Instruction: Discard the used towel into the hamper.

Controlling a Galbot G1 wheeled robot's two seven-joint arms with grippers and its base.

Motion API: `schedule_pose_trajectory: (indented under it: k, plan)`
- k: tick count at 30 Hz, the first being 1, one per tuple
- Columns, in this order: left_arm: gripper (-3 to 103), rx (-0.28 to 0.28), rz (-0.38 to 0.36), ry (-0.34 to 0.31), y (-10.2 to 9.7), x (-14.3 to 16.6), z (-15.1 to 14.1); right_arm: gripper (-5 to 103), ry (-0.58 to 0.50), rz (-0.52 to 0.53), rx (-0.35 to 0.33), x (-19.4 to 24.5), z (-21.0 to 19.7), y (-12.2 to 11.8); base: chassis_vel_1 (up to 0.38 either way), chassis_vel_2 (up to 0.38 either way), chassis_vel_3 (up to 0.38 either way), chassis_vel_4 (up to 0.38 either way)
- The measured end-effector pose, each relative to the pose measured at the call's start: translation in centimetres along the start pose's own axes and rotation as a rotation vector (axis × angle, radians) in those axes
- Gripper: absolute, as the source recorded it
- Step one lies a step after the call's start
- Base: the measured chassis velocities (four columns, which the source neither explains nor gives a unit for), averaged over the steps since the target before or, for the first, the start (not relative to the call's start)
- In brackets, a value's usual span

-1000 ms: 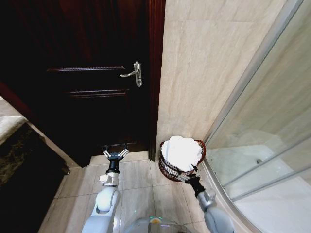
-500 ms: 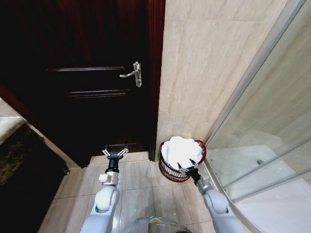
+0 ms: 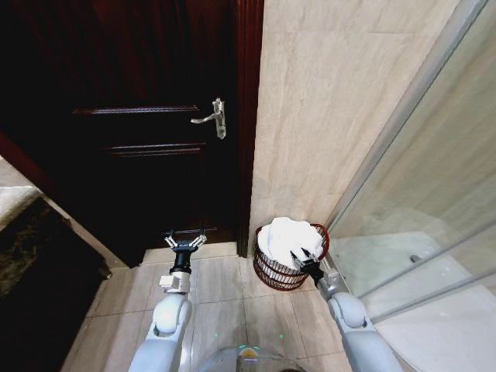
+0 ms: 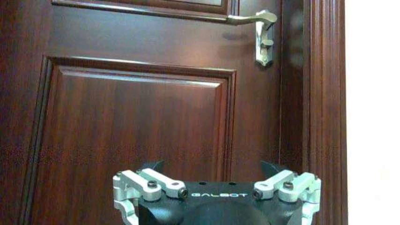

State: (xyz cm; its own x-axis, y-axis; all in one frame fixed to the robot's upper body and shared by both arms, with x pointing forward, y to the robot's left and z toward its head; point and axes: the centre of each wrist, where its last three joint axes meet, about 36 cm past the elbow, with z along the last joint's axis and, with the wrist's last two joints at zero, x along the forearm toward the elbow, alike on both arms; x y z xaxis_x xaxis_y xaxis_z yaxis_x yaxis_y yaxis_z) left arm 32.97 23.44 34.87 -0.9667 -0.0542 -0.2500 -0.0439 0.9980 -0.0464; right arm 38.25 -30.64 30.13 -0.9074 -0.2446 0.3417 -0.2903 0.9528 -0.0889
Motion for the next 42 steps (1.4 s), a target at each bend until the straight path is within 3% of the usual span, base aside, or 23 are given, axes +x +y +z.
schedule_pose_trajectory:
  k: [5, 8, 11, 17, 23, 30, 32, 34, 39, 42]
  plan:
    - [100, -0.004, -0.004, -0.005, 0.1, 0.1, -0.2, 29, -0.021, 0.054, 0.021, -1.8, -1.5, -2.0, 0.000, 0.000, 0.000, 0.000]
    - [100, -0.006, -0.007, -0.006, 0.2, 0.2, -0.4, 25, -0.027, 0.081, 0.034, -2.2, -2.3, -2.8, 0.000, 0.000, 0.000, 0.000]
    - [100, -0.010, -0.011, -0.011, 0.5, 0.3, -0.6, 14, -0.020, 0.153, 0.077, -2.7, -4.4, -5.3, 0.000, 0.000, 0.000, 0.000]
    - [100, -0.005, -0.017, -0.014, 0.1, 0.6, -0.5, 5, 0.015, 0.153, 0.100, -4.0, -5.3, -7.8, 0.000, 0.000, 0.000, 0.000]
    - [100, -0.011, -0.027, -0.018, 0.2, 0.9, -0.8, 5, 0.117, 0.048, 0.048, -6.5, -3.6, -6.9, 0.000, 0.000, 0.000, 0.000]
    - [100, -0.019, -0.035, -0.029, 0.6, 1.2, -1.4, 2, 0.198, 0.028, 0.027, -8.1, -1.3, -6.1, 0.000, 0.000, 0.000, 0.000]
    - [100, -0.019, -0.038, -0.031, 0.7, 1.2, -1.6, 4, 0.180, 0.033, -0.002, -7.8, -1.6, -6.1, 0.000, 0.000, 0.000, 0.000]
    - [100, -0.019, -0.038, -0.030, 0.8, 1.3, -1.6, 15, 0.112, 0.073, -0.044, -6.6, -4.0, -6.3, 0.000, 0.000, 0.000, 0.000]
    - [100, -0.010, -0.032, -0.025, 0.1, 1.3, -1.3, 31, 0.004, 0.128, -0.008, -4.0, -8.0, -6.9, 0.000, 0.000, 0.000, 0.000]
    - [100, -0.007, -0.024, -0.026, -0.4, 1.2, -1.2, 47, -0.063, 0.147, 0.012, -1.7, -11.2, -6.7, 0.000, 0.000, 0.000, 0.000]
